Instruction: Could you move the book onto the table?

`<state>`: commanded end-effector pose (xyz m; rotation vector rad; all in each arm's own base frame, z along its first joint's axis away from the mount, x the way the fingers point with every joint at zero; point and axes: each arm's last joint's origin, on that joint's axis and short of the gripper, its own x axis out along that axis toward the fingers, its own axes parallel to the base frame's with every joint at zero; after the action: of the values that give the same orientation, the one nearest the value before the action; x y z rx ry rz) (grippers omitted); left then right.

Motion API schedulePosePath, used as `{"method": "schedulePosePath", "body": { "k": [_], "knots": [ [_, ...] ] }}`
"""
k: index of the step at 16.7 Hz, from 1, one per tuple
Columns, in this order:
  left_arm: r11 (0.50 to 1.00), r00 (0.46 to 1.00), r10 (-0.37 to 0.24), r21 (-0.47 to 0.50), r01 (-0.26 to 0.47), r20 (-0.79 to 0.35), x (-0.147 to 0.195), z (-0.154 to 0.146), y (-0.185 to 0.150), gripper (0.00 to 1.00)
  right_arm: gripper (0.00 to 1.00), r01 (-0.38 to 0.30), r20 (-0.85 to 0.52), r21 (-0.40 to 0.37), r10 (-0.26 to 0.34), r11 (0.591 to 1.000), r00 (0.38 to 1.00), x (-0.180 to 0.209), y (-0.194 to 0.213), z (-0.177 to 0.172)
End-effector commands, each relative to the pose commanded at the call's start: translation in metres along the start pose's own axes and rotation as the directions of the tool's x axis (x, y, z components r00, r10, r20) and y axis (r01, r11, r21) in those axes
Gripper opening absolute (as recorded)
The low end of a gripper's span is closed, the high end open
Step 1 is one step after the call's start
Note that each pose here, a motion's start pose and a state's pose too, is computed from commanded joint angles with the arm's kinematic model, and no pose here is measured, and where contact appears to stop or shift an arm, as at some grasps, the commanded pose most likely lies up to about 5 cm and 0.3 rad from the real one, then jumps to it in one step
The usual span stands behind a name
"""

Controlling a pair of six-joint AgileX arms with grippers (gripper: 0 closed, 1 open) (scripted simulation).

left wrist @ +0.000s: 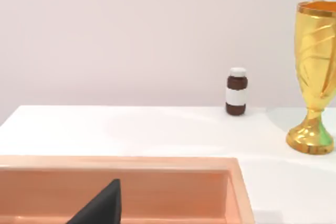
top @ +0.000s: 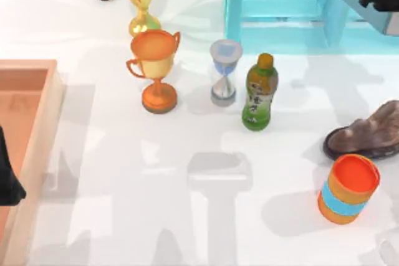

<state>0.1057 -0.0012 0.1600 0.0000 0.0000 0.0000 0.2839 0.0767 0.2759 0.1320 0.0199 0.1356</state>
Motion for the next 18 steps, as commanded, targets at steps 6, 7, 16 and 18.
{"method": "schedulePosePath", "body": {
  "k": [6, 7, 16, 18],
  "knots": [
    [1.000, 1.000, 0.000, 0.000, 0.000, 0.000, 0.000, 0.000, 0.000, 1.00, 0.00, -0.139, -0.068, -0.419, 0.122, 0.897, 0.990, -0.025, 0.133, -0.035],
    [1.000, 1.000, 0.000, 0.000, 0.000, 0.000, 0.000, 0.000, 0.000, 1.00, 0.00, -0.166, -0.090, -0.499, 0.139, 0.851, 0.986, -0.037, 0.155, -0.046],
    [1.000, 1.000, 0.000, 0.000, 0.000, 0.000, 0.000, 0.000, 0.000, 1.00, 0.00, -0.273, -0.249, -0.958, 0.214, 0.090, 0.945, -0.180, 0.251, -0.159],
    [1.000, 1.000, 0.000, 0.000, 0.000, 0.000, 0.000, 0.000, 0.000, 1.00, 0.00, -0.254, -0.255, -0.967, 0.218, -0.035, 0.942, -0.199, 0.251, -0.174]
  ]
}}
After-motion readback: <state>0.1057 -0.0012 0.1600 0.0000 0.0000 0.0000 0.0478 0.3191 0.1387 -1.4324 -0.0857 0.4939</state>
